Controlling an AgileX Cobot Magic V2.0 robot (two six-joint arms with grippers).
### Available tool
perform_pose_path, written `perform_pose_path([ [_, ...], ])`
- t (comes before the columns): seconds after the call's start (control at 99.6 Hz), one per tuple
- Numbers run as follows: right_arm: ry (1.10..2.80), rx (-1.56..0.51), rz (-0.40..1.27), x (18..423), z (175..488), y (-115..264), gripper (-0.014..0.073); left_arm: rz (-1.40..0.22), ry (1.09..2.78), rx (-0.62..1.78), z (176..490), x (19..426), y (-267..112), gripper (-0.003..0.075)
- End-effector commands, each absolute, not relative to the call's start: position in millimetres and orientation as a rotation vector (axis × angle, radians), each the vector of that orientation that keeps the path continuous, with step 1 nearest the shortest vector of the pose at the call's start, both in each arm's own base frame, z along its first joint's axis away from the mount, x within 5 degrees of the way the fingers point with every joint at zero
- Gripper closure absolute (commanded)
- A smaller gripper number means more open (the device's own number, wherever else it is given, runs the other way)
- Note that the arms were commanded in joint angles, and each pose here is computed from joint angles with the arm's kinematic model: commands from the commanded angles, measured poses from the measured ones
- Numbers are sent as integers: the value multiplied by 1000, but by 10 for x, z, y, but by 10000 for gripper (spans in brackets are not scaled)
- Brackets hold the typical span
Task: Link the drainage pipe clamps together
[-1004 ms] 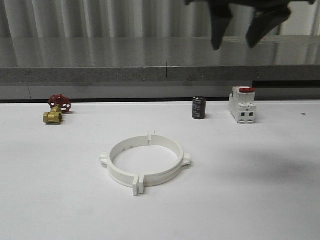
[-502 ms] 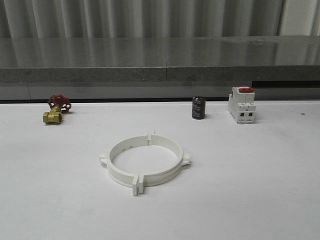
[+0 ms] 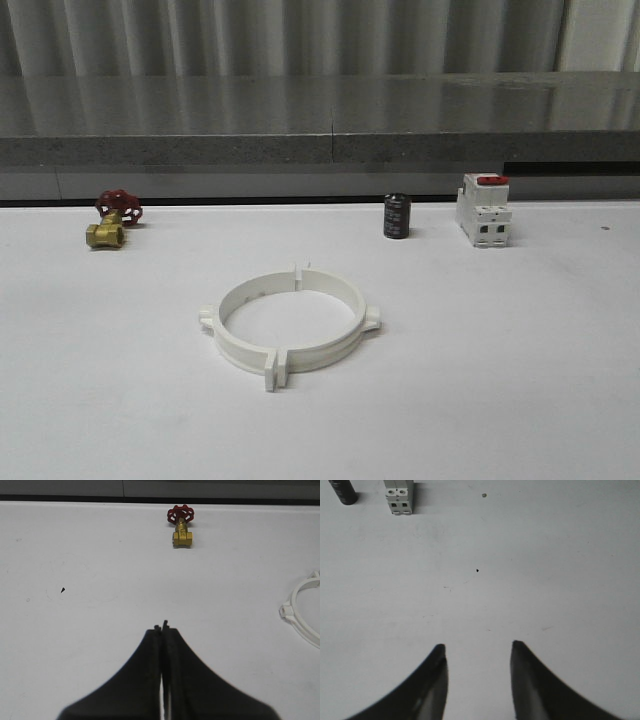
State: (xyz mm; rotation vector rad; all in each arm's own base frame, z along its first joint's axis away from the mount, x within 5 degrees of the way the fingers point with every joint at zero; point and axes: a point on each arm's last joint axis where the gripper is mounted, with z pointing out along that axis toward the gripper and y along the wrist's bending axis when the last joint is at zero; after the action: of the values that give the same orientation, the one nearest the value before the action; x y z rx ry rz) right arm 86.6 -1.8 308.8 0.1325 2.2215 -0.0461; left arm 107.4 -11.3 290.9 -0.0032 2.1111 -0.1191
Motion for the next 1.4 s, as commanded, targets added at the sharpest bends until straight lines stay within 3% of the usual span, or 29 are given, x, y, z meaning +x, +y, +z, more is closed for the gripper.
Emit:
perform_pose_path([
  [0.0,2124,107,-58,800,3164,-66,457,-142,2020,-1,3041,1107,-130,740],
  [0.11,2096,113,-45,735,3165,-90,669,-142,2020,-1,3041,1107,-130,740],
  [1.044,2089,106,-44,737,3147,-87,664,-142,2020,-1,3041,1107,-130,740],
  [1.386,1916,92,98,606,2841,-56,664,-142,2020,-1,3041,1107,-130,740],
])
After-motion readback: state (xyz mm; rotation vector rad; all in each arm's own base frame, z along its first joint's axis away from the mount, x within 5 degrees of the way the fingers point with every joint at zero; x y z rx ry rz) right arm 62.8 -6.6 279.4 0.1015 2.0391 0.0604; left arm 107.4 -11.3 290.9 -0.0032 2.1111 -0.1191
